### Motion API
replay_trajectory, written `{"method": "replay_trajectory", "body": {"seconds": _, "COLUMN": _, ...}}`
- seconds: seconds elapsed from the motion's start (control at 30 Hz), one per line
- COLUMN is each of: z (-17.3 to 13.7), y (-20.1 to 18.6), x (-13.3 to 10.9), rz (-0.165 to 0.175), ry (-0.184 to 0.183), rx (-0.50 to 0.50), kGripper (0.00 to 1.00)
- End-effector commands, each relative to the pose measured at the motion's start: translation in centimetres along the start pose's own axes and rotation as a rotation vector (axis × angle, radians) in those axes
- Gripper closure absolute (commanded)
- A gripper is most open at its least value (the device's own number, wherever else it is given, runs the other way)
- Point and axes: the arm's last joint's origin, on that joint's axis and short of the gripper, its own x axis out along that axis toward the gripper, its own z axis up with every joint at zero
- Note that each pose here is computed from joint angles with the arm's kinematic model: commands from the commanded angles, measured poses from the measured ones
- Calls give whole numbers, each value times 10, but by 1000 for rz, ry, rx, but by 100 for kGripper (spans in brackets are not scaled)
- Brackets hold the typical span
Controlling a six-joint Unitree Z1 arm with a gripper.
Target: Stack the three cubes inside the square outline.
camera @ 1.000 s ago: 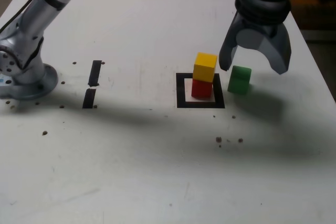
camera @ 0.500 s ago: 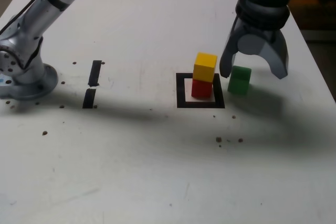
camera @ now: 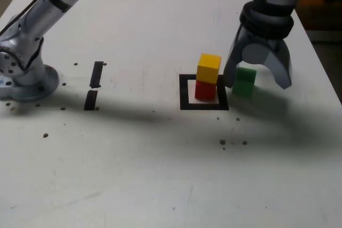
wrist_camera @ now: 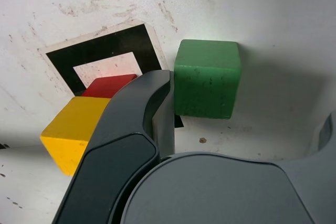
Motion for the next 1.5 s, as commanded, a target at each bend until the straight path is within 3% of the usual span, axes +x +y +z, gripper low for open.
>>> {"method": "replay_trajectory", "body": {"seconds": 0.0, "z": 1, "y": 1, "x": 2, "rz": -5, "ry": -13, "rx": -2, "kGripper": 4}}
{"method": "replay_trajectory", "body": {"seconds": 0.23, "z": 5, "y": 1, "x": 5, "rz": -14, "ry": -44, "rx": -1, "kGripper": 7}}
{"method": "replay_trajectory", "body": {"seconds": 0.43, "z": 8, "y": 1, "x": 10, "rz": -31, "ry": -55, "rx": 7, "kGripper": 14}}
{"method": "replay_trajectory", "body": {"seconds": 0.53, "z": 9, "y": 1, "x": 13, "rz": -38, "ry": -66, "rx": 11, "kGripper": 23}}
{"method": "replay_trajectory", "body": {"seconds": 0.73, "z": 13, "y": 1, "x": 17, "rz": -51, "ry": -115, "rx": 11, "kGripper": 50}}
{"method": "replay_trajectory", "body": {"seconds": 0.9, "z": 14, "y": 1, "x": 15, "rz": -42, "ry": -140, "rx": 9, "kGripper": 66}}
{"method": "replay_trajectory", "body": {"seconds": 1.27, "z": 10, "y": 1, "x": 11, "rz": 3, "ry": -145, "rx": 12, "kGripper": 67}}
{"method": "replay_trajectory", "body": {"seconds": 1.47, "z": 8, "y": 1, "x": 11, "rz": 12, "ry": -138, "rx": 15, "kGripper": 74}}
